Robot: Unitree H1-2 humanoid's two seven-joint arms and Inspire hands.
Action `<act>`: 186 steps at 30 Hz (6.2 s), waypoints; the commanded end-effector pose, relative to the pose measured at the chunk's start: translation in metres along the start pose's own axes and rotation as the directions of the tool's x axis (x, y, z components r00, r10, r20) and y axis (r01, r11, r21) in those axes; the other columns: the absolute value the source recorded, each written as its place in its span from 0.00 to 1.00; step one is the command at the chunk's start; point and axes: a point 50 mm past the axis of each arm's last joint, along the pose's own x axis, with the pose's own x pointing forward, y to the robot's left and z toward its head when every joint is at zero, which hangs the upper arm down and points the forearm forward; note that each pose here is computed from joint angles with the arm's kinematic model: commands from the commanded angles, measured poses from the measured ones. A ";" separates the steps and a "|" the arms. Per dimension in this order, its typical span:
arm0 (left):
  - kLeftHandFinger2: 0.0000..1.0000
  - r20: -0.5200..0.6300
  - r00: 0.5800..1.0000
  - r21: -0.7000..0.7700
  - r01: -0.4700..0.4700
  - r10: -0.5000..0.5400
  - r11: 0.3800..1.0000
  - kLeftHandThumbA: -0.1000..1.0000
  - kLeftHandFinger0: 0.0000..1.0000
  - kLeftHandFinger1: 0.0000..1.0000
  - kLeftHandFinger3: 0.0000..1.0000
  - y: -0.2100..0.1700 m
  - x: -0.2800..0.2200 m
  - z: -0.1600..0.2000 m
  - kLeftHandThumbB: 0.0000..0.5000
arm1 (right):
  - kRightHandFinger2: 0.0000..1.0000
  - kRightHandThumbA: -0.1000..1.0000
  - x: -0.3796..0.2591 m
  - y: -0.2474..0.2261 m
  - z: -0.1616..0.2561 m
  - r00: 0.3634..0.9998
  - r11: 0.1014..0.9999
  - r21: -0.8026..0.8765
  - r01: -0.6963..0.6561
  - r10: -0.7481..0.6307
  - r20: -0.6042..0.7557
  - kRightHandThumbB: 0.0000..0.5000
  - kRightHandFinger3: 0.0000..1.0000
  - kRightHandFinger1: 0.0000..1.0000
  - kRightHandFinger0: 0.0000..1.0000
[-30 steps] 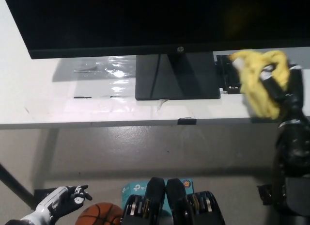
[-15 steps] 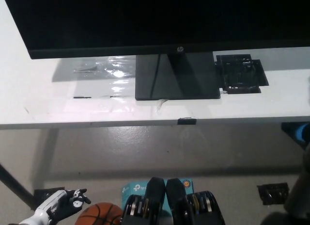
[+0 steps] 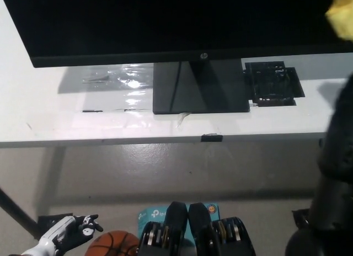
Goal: The robot uses its right hand to pick up the cloth kept in the middle of the desk and use it to wipe the monitor in the middle of the desk by swiping its screen twice
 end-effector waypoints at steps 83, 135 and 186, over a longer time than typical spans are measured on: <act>1.00 0.036 0.999 0.013 0.035 -0.035 0.999 0.05 1.00 1.00 1.00 -0.005 -0.003 0.002 0.30 | 0.26 0.00 0.024 0.076 -0.070 0.893 0.750 -0.657 -0.074 0.343 0.292 0.00 0.12 0.00 0.00; 1.00 0.034 0.998 0.045 0.057 -0.058 0.997 0.09 1.00 1.00 1.00 -0.011 0.000 0.009 0.32 | 0.00 0.00 -0.100 0.223 -0.059 0.813 0.794 -0.516 -0.320 0.510 0.280 0.00 0.18 0.00 0.00; 1.00 0.021 0.998 0.033 0.054 -0.055 0.998 0.12 1.00 1.00 1.00 -0.007 -0.003 0.001 0.31 | 0.08 0.00 -0.052 -0.071 -0.117 0.831 0.547 -0.803 -0.238 0.543 0.123 0.19 0.24 0.00 0.00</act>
